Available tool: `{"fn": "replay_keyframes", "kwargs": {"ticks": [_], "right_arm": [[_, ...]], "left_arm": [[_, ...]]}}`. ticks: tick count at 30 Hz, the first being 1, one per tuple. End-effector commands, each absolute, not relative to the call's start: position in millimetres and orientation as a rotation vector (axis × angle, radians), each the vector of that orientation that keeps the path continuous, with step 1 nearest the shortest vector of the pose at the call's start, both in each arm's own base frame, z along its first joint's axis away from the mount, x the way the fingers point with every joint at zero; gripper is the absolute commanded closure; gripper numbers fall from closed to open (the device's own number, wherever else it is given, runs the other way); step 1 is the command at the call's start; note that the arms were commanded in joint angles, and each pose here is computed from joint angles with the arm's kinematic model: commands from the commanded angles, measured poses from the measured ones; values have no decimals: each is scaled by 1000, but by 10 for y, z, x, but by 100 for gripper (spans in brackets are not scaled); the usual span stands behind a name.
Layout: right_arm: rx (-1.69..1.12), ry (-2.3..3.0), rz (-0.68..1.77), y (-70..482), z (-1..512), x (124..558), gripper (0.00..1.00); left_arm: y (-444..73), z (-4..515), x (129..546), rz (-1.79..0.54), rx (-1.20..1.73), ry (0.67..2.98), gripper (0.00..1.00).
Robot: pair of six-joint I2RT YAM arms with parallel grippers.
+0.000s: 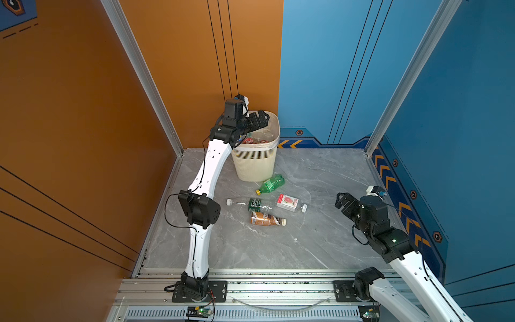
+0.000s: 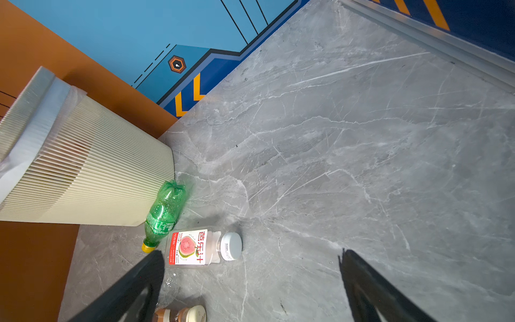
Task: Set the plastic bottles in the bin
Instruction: 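Open the left gripper to release the bottle into the wastebasket, then withdraw the left gripper while the right gripper reaches to the brown coffee bottle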
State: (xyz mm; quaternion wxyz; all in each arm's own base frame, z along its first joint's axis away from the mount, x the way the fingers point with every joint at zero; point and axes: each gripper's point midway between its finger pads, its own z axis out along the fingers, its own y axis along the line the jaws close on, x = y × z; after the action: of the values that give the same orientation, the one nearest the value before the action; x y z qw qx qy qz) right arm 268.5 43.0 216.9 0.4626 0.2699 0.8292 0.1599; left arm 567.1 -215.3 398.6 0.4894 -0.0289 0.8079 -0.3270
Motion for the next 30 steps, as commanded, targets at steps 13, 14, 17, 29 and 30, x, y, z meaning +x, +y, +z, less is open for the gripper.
{"fn": "replay_keyframes", "kwargs": {"ticks": [13, 14, 17, 29, 30], "right_arm": [[119, 2199, 522, 1215, 2438, 2975, 1], [55, 2211, 525, 1314, 2449, 2987, 1], [-144, 2241, 525, 1645, 2457, 2984, 0], [-971, 2258, 521, 3052, 1920, 2555, 15], [-999, 2256, 515, 3108, 1868, 2544, 19]], "left_arm": [[-1464, 3985, 3455, -538, -8, 1869, 2], [-1343, 3763, 3323, -526, -62, 1884, 2], [-984, 3120, 2969, -456, -208, 1964, 2], [-305, 2061, 2183, -339, -532, 2080, 2], [-294, 2032, 2166, -339, -540, 2083, 3]]}}
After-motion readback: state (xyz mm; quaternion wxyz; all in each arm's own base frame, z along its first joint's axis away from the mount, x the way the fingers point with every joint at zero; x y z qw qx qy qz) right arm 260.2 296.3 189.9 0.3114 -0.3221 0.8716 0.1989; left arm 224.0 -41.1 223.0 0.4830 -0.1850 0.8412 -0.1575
